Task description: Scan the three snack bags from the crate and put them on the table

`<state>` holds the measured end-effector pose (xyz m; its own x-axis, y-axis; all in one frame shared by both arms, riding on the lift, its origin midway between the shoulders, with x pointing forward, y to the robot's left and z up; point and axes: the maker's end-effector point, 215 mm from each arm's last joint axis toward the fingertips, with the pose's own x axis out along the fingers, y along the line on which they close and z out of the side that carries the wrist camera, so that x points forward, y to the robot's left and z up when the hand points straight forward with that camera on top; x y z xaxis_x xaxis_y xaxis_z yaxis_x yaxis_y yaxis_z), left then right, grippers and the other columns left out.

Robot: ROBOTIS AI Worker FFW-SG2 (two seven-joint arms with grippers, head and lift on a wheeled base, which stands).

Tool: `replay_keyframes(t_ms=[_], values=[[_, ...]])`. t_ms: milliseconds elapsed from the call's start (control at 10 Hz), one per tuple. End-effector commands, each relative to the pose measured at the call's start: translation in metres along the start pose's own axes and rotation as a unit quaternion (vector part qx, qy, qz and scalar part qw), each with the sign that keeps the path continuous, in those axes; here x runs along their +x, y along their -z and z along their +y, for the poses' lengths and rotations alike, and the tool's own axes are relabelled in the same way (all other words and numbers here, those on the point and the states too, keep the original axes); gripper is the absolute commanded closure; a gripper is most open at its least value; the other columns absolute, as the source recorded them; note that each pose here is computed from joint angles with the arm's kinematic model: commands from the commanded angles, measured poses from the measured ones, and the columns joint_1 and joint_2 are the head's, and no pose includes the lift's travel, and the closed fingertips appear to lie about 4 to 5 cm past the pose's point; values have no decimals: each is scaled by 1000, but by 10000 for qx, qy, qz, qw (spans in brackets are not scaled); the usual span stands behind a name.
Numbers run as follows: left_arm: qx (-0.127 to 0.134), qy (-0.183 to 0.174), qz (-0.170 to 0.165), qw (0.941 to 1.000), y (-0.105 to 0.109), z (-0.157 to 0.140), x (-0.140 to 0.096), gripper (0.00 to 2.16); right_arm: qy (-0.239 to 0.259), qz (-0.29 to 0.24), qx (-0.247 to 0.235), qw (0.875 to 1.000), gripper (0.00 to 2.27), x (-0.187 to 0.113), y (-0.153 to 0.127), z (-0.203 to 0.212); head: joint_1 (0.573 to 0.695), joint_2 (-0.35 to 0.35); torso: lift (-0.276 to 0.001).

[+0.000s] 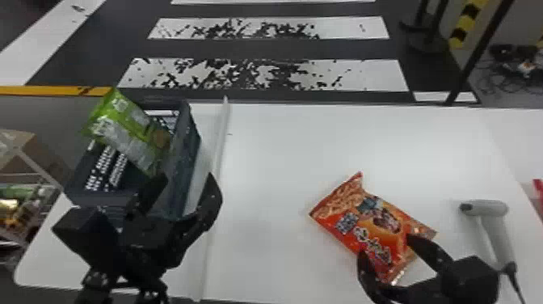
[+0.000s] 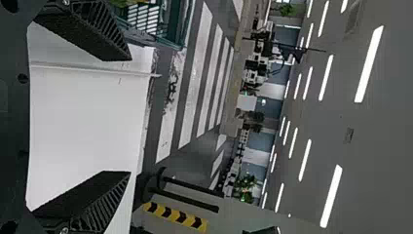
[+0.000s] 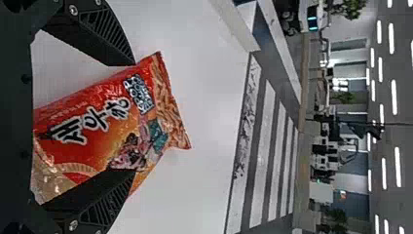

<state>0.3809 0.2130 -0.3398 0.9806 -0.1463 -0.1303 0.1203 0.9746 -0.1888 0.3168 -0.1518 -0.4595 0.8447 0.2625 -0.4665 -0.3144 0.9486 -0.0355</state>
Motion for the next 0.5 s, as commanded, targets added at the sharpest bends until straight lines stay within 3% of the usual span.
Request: replay_keyframes(t_ms=[0, 400], values=[[-45, 10, -3, 10000, 1, -1, -2, 36, -67, 332, -386, 9987, 110, -3, 17, 13, 695, 95, -94], [-55, 106, 17, 9999, 4, -4, -8, 36, 6, 627, -1355, 9888, 110, 4, 43, 5, 695, 114, -94]])
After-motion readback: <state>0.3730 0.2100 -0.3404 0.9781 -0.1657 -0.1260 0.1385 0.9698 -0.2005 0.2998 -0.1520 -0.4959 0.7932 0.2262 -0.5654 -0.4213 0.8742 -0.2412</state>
